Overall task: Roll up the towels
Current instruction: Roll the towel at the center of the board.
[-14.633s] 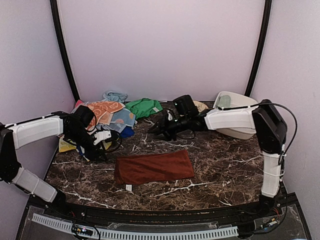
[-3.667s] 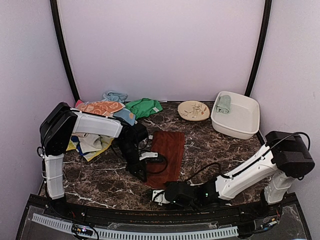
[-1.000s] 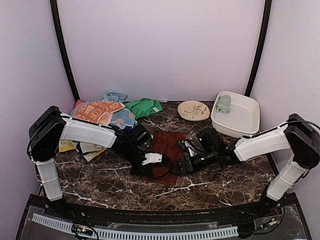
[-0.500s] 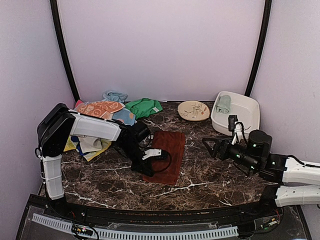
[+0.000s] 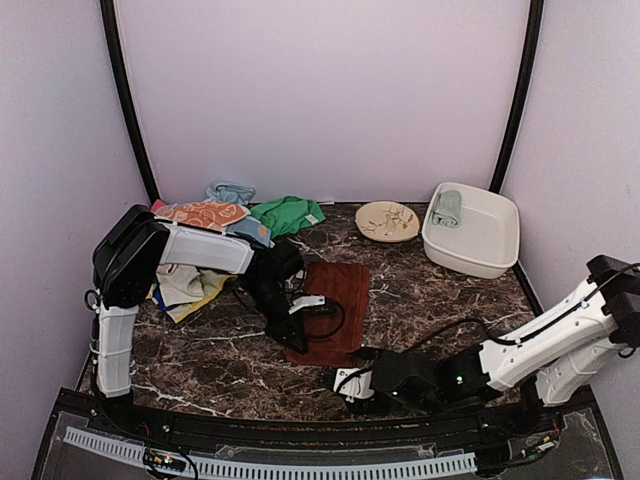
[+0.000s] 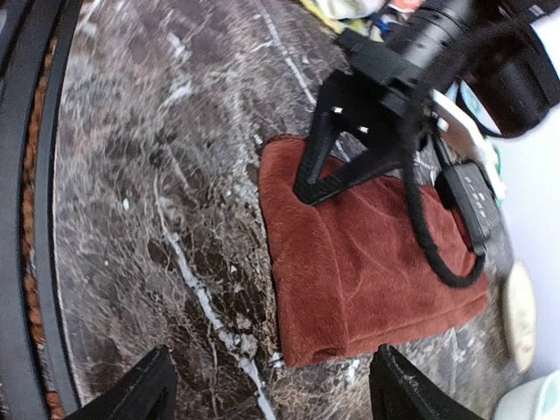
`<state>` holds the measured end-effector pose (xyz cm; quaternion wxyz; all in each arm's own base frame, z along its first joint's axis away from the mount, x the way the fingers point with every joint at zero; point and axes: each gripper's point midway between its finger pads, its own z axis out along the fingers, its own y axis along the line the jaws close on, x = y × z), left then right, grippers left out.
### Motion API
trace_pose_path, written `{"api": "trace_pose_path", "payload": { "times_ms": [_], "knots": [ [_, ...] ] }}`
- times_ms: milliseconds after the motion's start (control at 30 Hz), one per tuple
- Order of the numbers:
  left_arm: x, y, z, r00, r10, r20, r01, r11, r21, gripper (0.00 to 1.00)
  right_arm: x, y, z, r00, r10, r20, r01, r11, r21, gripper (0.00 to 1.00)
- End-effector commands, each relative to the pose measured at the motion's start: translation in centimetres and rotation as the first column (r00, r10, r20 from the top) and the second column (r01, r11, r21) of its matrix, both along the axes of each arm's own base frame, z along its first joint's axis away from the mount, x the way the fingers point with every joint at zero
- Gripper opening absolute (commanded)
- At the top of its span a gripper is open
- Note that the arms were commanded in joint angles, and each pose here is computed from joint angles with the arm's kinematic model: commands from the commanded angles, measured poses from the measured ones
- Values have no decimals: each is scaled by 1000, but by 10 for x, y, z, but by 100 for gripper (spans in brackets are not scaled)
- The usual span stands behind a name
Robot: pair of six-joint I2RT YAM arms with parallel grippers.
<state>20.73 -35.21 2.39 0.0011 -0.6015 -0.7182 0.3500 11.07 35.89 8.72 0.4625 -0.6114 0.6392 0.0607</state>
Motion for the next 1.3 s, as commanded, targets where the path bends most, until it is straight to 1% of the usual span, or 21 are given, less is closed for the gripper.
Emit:
{"api": "trace_pose_path", "payload": {
  "times_ms": [0, 67, 133, 233, 433, 533, 600, 700, 767, 900, 1000, 1033, 1067, 1133, 1200, 1267],
  "knots": [
    [-10, 13, -15, 998, 10, -67, -4, 996, 92, 2, 12, 25, 7, 949, 112, 296, -77, 989, -127, 71],
    [-10, 14, -16, 997, 13, -71, -6, 995, 97, 2, 15, 33, -1, 921, 156, 356, -99, 980, -173, 68],
    [-9, 15, -17, 997, 12, -70, -5, 995, 103, 2, 20, 39, -7, 907, 172, 384, -100, 975, -201, 62],
    [-9, 16, -19, 998, 10, -69, -3, 994, 110, 2, 27, 43, -19, 901, 190, 389, -104, 967, -232, 53],
    [-9, 19, -21, 998, 5, -68, 2, 993, 116, 2, 44, 42, -42, 922, 171, 347, -79, 961, -263, 44],
    [-8, 18, -17, 997, 5, -79, 3, 995, 101, 2, 50, 39, -55, 951, 129, 281, -55, 965, -256, 42],
    [-5, 17, -9, 995, 18, -97, -10, 997, 80, 5, 51, 38, -61, 970, 98, 223, -42, 970, -239, 39],
    [3, 17, 8, 992, 51, -114, -50, 999, 12, 17, 49, 36, -68, 990, 53, 128, -25, 978, -206, 33],
    [9, 20, 19, 993, 74, -97, -77, 996, -36, 23, 49, 35, -68, 996, 22, 85, -6, 983, -181, 27],
    [23, 27, 50, 991, 132, -21, -133, 980, -149, 30, 52, 34, -63, 999, -26, -20, 24, 992, -121, 18],
    [20, 33, 63, 989, 145, 19, -139, 973, -183, 32, 54, 34, -61, 992, -56, -113, 47, 995, -85, 13],
    [19, 35, 65, 989, 145, 32, -137, 974, -182, 32, 54, 35, -60, 988, -55, -146, 44, 996, -75, 12],
    [26, 45, 65, 984, 173, 45, -163, 971, -177, 32, 55, 37, -57, 983, -56, -173, 46, 997, -61, 10],
    [29, 54, 66, 980, 181, 77, -166, 971, -171, 32, 58, 39, -52, 969, -60, -238, 53, 998, -33, 9],
    [30, 62, 66, 976, 180, 126, -158, 973, -167, 32, 62, 40, -46, 944, -63, -323, 67, 998, -1, 6],
    [29, 69, 68, 966, 160, 200, -128, 978, -167, 32, 65, 39, -44, 905, -63, -422, 84, 996, 30, 5]
  ]
}}
